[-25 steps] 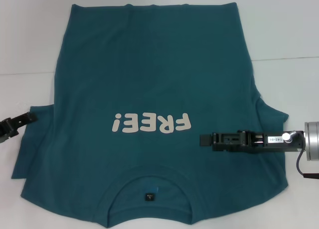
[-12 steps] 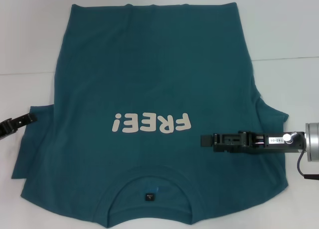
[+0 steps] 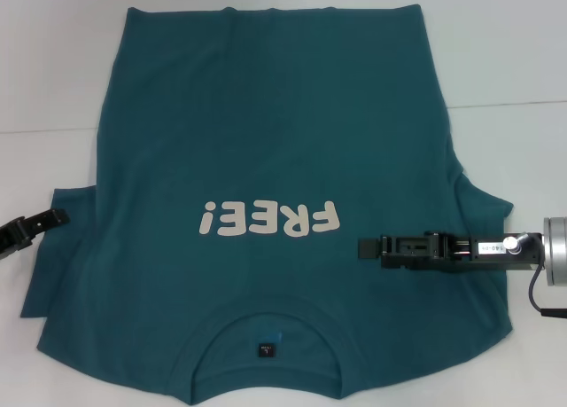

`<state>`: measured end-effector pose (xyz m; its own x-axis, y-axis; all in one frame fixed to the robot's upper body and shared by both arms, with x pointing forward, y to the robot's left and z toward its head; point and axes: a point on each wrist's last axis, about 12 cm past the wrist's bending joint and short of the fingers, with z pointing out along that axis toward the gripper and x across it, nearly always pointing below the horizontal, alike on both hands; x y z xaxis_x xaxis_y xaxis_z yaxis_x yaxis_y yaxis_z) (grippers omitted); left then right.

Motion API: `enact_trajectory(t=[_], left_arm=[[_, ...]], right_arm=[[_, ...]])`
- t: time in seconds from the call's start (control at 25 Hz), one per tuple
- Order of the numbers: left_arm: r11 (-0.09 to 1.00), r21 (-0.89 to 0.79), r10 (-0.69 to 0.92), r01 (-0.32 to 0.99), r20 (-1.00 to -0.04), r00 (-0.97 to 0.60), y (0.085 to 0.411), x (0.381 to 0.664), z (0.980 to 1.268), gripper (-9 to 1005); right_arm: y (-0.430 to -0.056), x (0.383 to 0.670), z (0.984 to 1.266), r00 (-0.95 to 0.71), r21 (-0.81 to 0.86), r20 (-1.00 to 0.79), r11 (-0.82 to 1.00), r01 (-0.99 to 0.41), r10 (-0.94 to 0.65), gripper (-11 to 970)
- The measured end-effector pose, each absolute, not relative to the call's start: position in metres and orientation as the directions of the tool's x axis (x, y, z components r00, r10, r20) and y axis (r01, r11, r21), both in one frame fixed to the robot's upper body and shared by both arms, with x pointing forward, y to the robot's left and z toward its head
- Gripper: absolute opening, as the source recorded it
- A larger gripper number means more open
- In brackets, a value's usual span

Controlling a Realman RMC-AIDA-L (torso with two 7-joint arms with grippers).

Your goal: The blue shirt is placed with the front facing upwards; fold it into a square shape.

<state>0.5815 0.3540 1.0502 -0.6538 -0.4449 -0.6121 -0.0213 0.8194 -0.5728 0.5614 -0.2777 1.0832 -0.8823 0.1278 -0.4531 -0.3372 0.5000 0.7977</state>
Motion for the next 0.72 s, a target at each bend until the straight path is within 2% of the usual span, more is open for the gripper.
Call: enact_trajectory(t=[0.72], left_arm=[[0.836, -0.548, -0.417, -0.019, -0.611, -0.673, 0.3505, 0.5795, 1.0452, 875]], right_arm=[[-0.2771, 0.5621, 1.0836, -0.882, 0.798, -0.454, 0.499, -0.338, 0.127, 907]])
